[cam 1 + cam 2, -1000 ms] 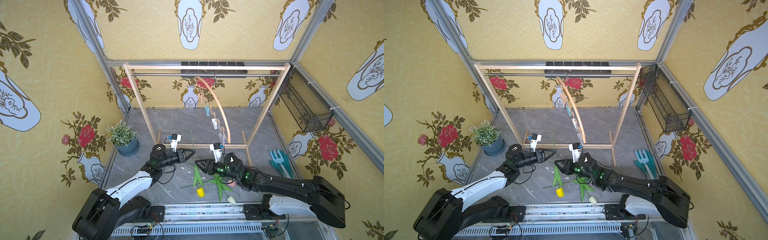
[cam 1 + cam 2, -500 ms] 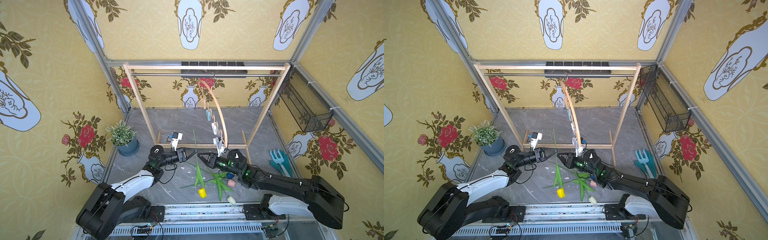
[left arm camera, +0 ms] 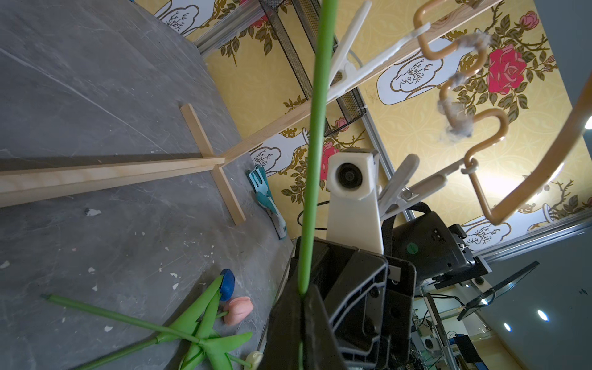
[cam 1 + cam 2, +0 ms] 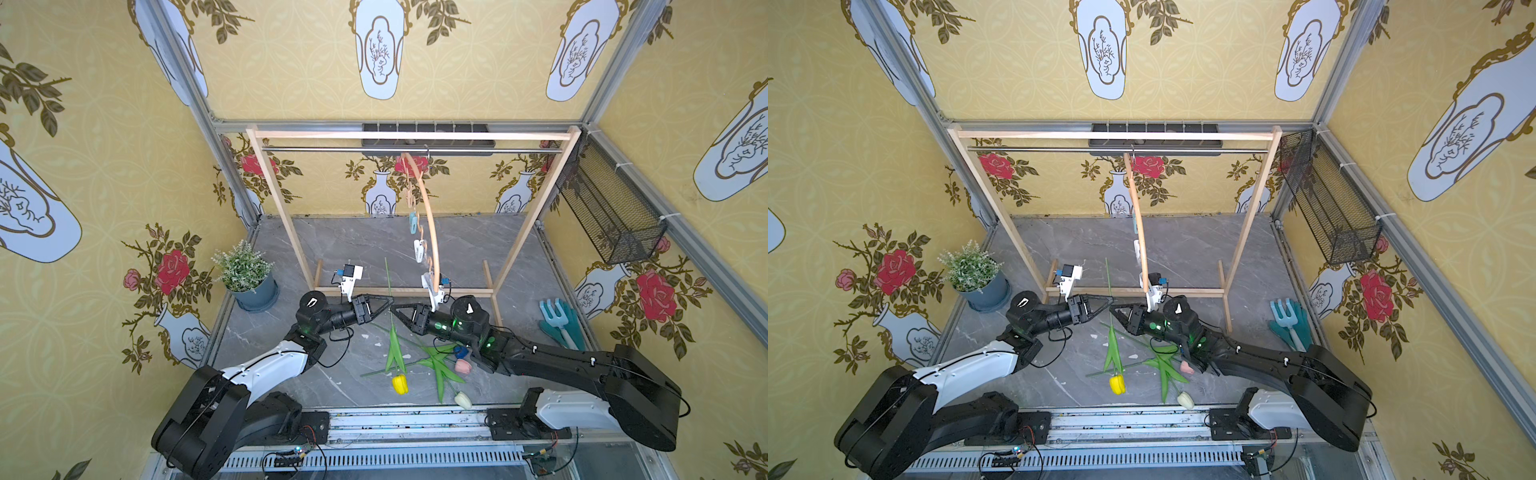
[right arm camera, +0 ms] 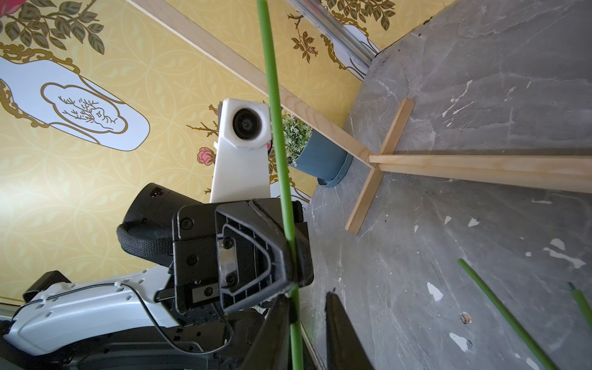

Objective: Dry the flowers on a clothes hanger
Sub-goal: Pick up the flower at the center of the board.

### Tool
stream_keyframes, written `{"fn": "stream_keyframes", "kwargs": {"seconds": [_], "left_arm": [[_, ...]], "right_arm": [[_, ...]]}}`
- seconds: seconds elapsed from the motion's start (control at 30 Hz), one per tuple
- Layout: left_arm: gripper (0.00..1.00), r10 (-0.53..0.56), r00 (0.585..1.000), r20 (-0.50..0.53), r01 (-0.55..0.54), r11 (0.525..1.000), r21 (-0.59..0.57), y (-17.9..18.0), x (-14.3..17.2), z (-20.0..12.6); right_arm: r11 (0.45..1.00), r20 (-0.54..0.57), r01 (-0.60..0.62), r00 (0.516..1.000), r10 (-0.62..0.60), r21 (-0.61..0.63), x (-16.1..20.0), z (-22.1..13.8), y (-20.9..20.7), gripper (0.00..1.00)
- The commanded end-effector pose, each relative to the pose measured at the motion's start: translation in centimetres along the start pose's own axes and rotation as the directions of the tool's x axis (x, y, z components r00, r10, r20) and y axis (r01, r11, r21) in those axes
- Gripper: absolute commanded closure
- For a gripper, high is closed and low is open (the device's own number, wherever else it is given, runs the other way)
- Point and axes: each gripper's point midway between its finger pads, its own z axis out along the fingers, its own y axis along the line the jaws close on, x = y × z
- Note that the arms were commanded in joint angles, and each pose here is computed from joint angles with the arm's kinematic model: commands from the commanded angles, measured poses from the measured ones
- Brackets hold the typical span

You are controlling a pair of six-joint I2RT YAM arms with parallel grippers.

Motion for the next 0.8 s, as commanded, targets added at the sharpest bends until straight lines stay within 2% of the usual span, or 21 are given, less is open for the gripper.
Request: {"fn": "stream_keyframes", "kwargs": {"seconds": [0.0, 0.3, 0.47, 0.67, 0.77], "left_arm": [[1.0, 0.03, 1.0, -0.001, -0.03, 0.999, 0.03, -0.68, 0.07, -0.05], [1.0, 0.033, 0.999, 0.008, -0.034, 0.999, 0.026, -0.63, 0.01, -0.16], [1.0, 0.029, 1.0, 0.002, -0.029, 0.999, 0.022, -0.4, 0.28, -0.26], [1.0, 0.029, 1.0, 0.004, -0.029, 0.999, 0.021, -0.38, 0.37, -0.37], [1.0, 0.03, 1.0, 0.008, -0.03, 0.999, 0.021, -0.41, 0.3, -0.38]], "right_arm": [[0.997, 0.0, 0.023, 1.0, -0.023, -0.08, -0.17, 0.03, 1.88, 0.78], [0.997, -0.016, 0.02, 1.0, -0.021, -0.08, 0.51, 0.21, 1.76, 0.84], [0.998, 0.004, 0.017, 1.0, -0.017, -0.061, 0.27, -0.28, 1.46, 0.76], [0.998, 0.003, 0.023, 1.0, -0.022, -0.059, 0.23, -0.26, 1.57, 0.89], [0.998, -0.007, 0.021, 1.0, -0.021, -0.058, 0.43, 0.04, 1.52, 0.89]]}}
